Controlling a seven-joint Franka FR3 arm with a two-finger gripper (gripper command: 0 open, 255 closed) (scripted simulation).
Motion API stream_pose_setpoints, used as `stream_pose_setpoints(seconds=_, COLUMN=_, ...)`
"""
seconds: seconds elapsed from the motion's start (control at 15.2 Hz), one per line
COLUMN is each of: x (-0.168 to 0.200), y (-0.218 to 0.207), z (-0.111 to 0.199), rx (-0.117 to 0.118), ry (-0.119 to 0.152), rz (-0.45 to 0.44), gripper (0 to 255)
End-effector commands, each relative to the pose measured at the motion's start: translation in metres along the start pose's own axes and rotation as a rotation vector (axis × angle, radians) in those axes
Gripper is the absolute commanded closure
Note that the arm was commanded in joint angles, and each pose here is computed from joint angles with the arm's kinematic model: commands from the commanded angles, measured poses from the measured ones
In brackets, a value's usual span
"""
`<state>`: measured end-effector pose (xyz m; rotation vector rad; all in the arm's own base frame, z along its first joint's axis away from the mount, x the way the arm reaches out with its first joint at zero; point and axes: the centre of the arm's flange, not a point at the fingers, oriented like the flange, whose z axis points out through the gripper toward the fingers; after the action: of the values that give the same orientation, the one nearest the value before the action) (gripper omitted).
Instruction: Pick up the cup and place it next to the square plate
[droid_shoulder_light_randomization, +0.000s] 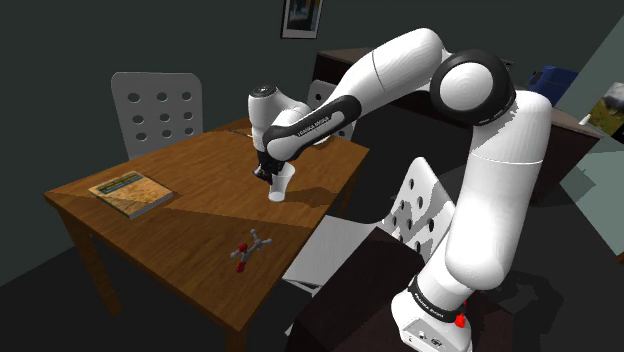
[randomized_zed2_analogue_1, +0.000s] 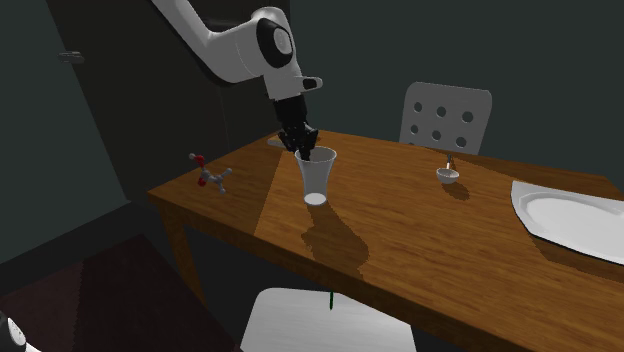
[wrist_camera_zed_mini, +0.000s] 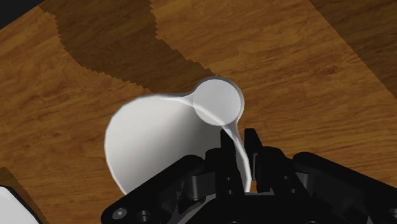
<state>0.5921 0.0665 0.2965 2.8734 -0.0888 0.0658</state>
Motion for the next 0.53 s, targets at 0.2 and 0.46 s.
stream_pose_setpoints(seconds=0.2, x=0.001, y=0.004, z=-0.015, rx=0.000, ry=0.000, rz=0.000, gripper=255)
stream_pose_setpoints(seconds=0.46, x=0.002, y=0.010, z=-0.036, rx=0.000, ry=0.000, rz=0.000, gripper=255)
